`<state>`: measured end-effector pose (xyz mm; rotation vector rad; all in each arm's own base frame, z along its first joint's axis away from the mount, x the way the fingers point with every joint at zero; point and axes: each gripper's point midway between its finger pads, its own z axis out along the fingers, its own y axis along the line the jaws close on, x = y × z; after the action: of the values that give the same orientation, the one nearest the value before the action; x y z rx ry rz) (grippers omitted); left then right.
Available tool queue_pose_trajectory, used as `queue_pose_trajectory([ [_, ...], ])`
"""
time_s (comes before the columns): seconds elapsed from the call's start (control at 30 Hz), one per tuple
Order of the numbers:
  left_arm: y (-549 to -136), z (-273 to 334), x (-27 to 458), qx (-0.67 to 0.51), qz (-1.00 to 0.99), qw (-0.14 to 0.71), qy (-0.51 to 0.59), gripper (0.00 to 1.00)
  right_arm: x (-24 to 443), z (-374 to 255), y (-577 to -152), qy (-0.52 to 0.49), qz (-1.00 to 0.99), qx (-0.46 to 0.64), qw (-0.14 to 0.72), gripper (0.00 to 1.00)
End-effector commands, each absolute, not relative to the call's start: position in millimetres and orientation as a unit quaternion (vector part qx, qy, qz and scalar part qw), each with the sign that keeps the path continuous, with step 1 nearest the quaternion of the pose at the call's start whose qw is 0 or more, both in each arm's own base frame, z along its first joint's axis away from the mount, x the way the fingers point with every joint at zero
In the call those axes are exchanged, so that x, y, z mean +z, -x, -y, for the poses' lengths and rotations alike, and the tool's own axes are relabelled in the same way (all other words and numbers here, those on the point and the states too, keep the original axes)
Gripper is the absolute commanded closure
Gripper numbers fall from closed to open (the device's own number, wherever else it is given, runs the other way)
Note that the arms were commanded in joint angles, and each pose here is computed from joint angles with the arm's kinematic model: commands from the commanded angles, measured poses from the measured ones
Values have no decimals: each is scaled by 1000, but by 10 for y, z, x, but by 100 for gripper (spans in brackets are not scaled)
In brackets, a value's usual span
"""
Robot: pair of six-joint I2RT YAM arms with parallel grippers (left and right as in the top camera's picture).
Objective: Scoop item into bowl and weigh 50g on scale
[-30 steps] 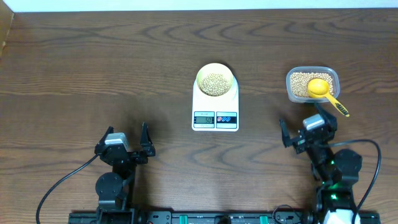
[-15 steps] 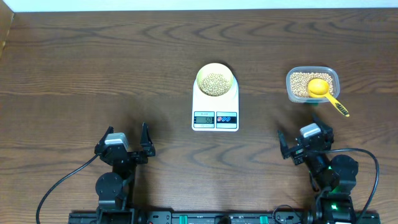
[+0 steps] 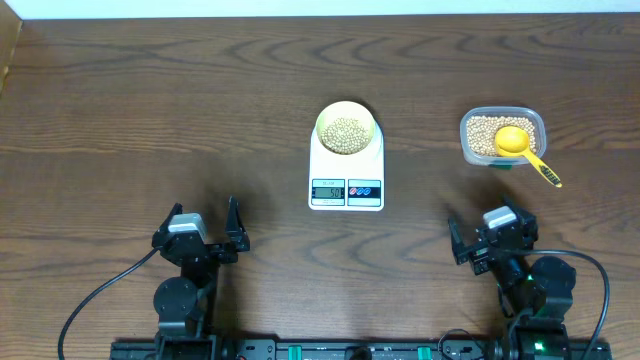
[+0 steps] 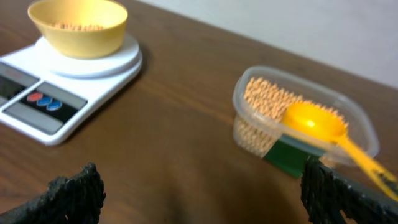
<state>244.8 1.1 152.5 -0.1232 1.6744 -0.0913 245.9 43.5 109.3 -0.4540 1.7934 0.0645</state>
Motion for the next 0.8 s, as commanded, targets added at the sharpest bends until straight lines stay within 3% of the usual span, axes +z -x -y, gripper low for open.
queue_pose_trajectory([
  [0.0,-2437,-48,1360,-26,-759,649,55,2,1179,-425,-2457,195,-762,19,617,1],
  [0.37,-2437,-48,1360,-26,-759,649,55,2,1455,-403,-2440,190,-725,2,662,1],
  [0.6,-2437,-48,1360,-26,-759,649,55,2,1586,-96,-2457,33,-729,20,683,1],
  [0.77,-2437,-48,1359,-26,-759,649,55,2,1574,-34,-2460,4,-732,23,681,1],
])
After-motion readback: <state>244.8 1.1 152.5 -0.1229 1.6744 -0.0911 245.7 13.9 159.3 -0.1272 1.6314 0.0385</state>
